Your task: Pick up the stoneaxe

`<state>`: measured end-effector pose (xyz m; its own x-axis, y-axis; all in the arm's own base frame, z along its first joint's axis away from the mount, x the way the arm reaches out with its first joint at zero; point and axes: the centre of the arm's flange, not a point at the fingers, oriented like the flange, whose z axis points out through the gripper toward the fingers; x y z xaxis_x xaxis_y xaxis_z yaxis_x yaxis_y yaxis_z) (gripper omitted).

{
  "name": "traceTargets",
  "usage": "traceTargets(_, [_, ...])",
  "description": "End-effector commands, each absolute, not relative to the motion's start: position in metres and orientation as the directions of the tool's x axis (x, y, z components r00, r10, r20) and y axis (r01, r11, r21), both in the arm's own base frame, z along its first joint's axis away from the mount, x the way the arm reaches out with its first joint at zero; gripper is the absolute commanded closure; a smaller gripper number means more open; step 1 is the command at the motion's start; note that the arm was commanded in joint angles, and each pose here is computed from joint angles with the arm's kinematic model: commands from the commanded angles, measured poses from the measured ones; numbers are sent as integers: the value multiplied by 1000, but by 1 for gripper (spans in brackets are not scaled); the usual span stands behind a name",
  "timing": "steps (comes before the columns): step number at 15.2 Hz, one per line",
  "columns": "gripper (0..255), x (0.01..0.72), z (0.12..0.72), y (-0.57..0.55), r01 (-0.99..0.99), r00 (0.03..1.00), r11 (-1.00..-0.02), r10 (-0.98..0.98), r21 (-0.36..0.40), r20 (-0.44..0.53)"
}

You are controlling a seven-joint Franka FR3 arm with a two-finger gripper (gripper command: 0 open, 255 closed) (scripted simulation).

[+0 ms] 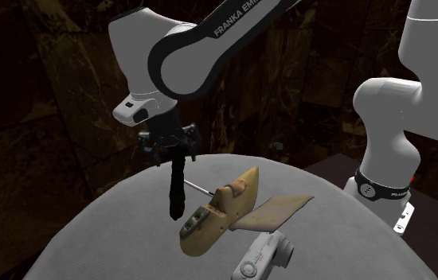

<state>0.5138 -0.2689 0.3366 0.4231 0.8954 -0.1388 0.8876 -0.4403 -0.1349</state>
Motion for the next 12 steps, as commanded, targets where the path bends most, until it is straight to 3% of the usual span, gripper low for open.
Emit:
traceTargets(1, [0, 514, 326, -268, 888, 422, -439, 896, -135, -139])
traceTargets(5, [0, 514, 313, -268, 888, 422, -439, 896, -135, -139])
traceTargets(6, [255, 514, 313, -268, 888, 422, -439, 896, -135, -139])
traceTargets(12, [255, 514, 313, -267, 888, 422, -439, 896, -135, -139])
